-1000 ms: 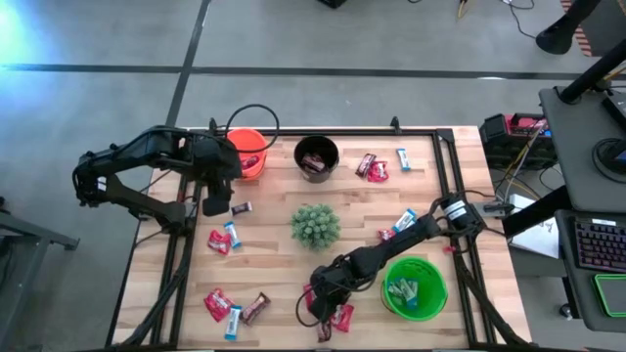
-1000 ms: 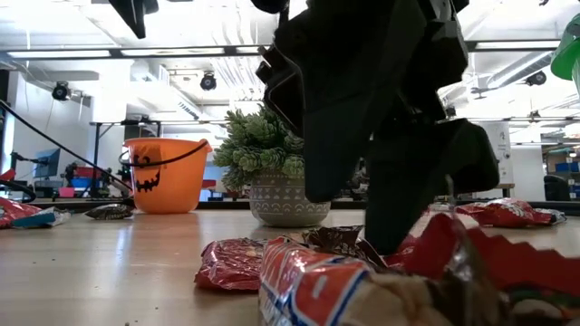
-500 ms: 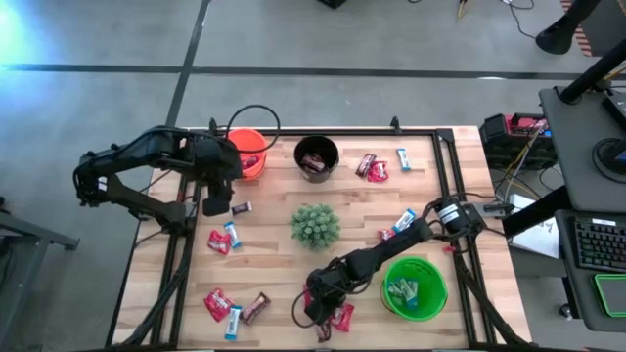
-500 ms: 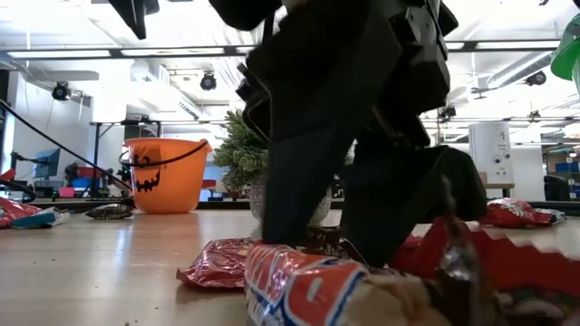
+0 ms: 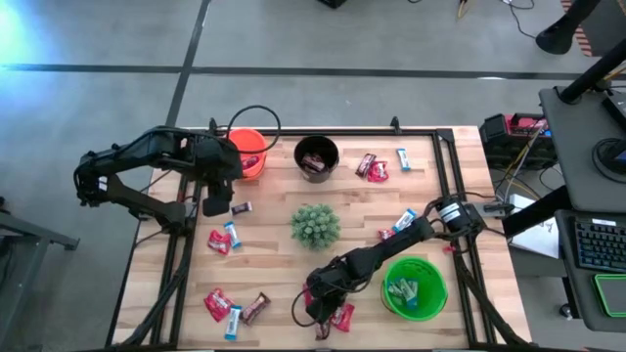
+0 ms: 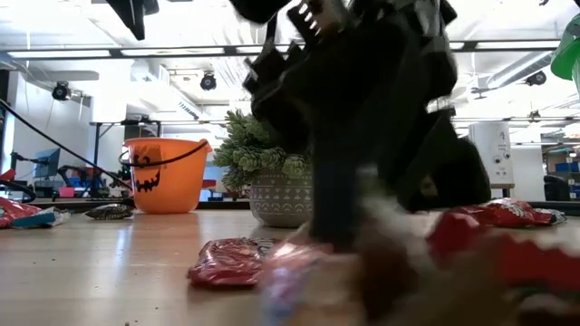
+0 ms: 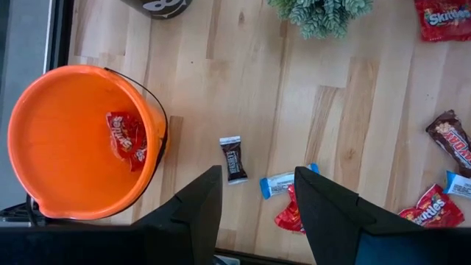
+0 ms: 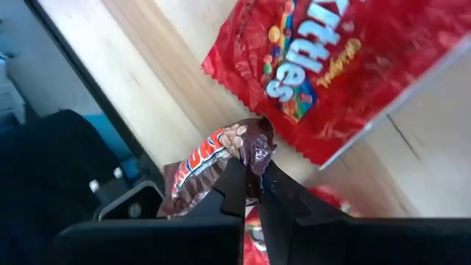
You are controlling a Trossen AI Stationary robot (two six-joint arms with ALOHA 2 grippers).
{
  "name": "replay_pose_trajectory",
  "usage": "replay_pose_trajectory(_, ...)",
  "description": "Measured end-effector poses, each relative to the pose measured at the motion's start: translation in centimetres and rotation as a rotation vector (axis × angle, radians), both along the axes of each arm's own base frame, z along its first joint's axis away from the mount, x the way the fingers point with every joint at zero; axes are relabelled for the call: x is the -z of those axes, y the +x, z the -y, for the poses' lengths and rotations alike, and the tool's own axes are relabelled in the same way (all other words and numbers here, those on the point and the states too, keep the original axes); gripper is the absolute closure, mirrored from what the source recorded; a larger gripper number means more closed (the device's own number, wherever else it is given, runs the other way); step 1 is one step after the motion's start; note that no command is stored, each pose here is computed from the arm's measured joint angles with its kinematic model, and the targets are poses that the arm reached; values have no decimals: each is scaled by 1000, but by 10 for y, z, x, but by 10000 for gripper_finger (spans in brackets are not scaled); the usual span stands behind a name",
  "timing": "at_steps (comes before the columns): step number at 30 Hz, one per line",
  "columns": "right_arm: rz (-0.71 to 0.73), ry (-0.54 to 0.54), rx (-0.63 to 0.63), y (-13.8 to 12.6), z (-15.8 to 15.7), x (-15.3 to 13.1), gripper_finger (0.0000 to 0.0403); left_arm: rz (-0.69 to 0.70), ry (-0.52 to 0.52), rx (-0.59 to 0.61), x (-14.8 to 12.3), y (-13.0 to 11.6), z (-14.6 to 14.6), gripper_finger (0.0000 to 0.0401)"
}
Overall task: Sort candy
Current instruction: Put the brown chocolate into the black bucket
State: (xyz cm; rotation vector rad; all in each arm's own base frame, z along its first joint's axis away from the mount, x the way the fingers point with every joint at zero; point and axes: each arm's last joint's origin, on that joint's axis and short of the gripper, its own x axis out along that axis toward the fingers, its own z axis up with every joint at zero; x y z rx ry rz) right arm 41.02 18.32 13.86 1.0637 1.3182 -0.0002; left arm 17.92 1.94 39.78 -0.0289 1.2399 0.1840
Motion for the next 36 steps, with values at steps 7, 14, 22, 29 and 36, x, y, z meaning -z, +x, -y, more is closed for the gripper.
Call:
replay_pose_trajectory(7, 45, -86, -58, -15, 12, -41, 393, -5, -4, -10, 1, 1, 0, 249)
replay_pose_trajectory(14, 133, -241, -65, -33, 29, -88, 394, -9, -25, -73, 3, 4, 0, 249)
replay_pose_trajectory(22, 211, -401, -91, -60, 56, -135, 394, -8, -27, -79, 2, 4, 0, 249)
replay_pose_trajectory(29, 281, -485, -91, -75, 88, -167, 394, -4, -32, -103, 2, 4, -1, 249)
replay_pose_trajectory(36, 341, -538, -64, -80, 126, -185, 394, -5, 38, -133, 2, 3, -3, 249)
